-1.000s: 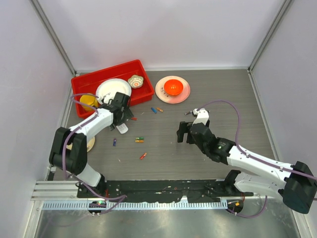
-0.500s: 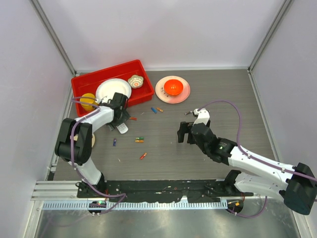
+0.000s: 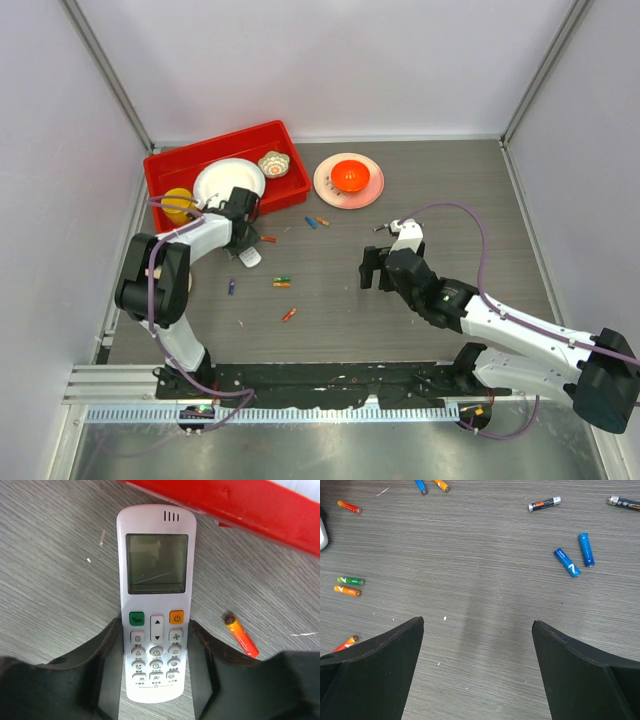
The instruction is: Load the batteries into the remote control
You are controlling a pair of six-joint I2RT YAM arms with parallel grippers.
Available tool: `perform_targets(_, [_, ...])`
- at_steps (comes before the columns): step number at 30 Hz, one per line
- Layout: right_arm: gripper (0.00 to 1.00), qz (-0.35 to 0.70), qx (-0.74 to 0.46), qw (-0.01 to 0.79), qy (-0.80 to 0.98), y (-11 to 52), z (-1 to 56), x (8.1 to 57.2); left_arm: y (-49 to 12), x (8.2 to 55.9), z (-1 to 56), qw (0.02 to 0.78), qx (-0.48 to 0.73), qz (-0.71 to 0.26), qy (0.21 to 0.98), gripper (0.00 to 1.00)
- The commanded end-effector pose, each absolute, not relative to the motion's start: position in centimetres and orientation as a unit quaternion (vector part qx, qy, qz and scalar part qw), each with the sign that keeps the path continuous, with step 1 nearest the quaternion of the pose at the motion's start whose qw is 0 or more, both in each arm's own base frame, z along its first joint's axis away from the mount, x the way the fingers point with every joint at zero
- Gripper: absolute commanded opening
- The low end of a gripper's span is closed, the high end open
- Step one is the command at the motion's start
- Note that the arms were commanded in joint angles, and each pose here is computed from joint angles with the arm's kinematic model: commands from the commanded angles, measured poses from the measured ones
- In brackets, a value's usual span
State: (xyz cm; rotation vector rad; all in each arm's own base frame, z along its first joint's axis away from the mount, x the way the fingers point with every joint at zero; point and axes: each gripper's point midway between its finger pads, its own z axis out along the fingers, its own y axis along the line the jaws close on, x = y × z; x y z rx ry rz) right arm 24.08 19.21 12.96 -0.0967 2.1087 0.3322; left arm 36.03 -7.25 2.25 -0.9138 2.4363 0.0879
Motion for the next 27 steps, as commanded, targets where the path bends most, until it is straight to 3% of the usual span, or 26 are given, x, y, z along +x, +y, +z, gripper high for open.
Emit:
perform_targets(1, [0.95,0.142,-0.030,0.506,0.850,19.4,15.4,24.9,-7.4,36.7,2.9,0.276,-0.349,0.017,0.895,0.42])
perform_targets(6, [0.95,0.147,-0.028,0.514,0.845,19.4,16.5,25.0,-8.0,36.3,6.9,0.305,-0.336,-0.016,0.891,0.29])
perform_targets(13, [0.95,0.145,-0.023,0.532,0.834,18.7,18.4,25.1,-11.2,34.2,13.6,0.364,-0.270,-0.064,0.889,0.00])
perform_targets(18, [0.95,0.117,-0.005,0.543,0.831,16.4,19.0,24.6,-18.0,31.2,15.0,0.372,-0.165,-0.112,0.907,0.00])
perform_targets(27, [0.95,0.178,0.000,0.518,0.836,16.4,18.9,22.1,-27.2,27.3,11.8,0.353,-0.051,-0.122,0.926,0.00])
